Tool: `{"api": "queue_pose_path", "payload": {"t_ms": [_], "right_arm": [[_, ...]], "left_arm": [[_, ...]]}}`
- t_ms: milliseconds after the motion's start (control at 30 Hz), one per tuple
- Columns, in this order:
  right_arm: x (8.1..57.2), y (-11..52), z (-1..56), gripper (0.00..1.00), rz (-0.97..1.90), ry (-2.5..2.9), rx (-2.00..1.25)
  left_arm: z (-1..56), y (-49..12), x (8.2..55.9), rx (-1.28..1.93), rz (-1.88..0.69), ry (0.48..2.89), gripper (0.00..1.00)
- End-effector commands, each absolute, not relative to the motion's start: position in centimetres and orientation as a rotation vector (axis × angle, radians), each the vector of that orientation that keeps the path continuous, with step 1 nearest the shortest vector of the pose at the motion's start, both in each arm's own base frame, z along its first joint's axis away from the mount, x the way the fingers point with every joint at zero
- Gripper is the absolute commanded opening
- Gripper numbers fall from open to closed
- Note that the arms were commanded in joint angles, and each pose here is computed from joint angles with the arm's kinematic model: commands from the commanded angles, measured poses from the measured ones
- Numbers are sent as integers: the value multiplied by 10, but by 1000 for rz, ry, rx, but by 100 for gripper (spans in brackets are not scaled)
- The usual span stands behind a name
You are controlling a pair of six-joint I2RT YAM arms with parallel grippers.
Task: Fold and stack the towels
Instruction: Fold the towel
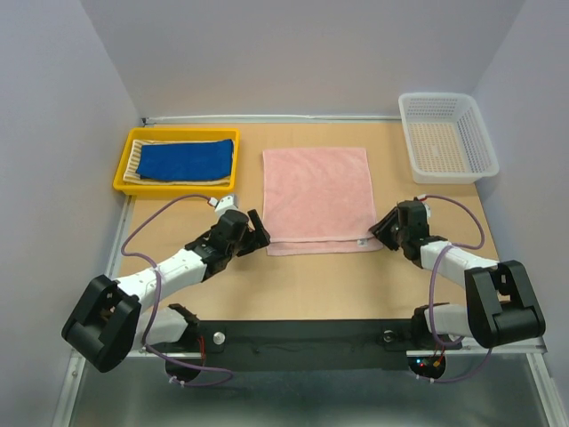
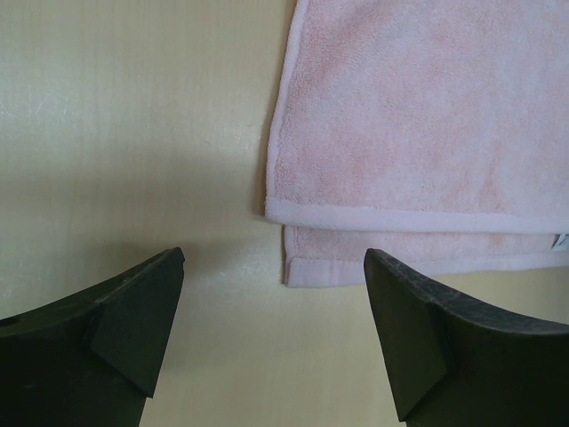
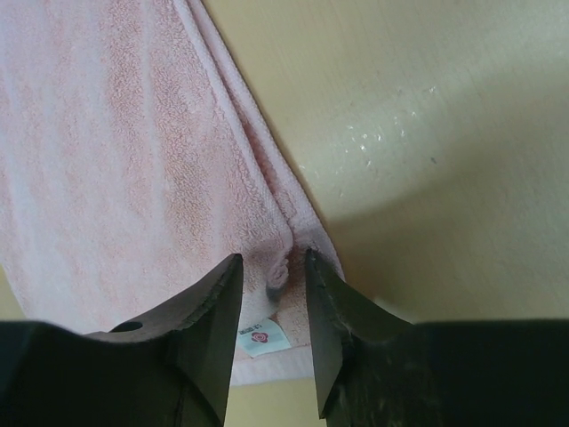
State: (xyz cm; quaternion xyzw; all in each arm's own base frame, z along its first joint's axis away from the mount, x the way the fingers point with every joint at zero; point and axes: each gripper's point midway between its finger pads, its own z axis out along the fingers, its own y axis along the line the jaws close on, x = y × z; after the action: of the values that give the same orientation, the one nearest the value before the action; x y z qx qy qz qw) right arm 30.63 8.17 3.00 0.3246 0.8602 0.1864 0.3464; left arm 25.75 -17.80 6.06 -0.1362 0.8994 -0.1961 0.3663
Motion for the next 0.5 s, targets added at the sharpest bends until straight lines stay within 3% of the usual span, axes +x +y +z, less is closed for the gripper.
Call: {"api": "queue_pose_path", "payload": {"t_ms": [0, 300, 467], "right_arm": [[311, 76, 34, 40, 469, 2190, 842], [321, 82, 52, 20, 515, 2154, 810], [326, 85, 67, 6, 548, 2120, 789]], "left_arm": [[77, -185, 268, -353, -524, 2265, 93], [75, -190, 271, -341, -516, 2283, 91], [71, -190, 279, -347, -457, 2304, 82]]}}
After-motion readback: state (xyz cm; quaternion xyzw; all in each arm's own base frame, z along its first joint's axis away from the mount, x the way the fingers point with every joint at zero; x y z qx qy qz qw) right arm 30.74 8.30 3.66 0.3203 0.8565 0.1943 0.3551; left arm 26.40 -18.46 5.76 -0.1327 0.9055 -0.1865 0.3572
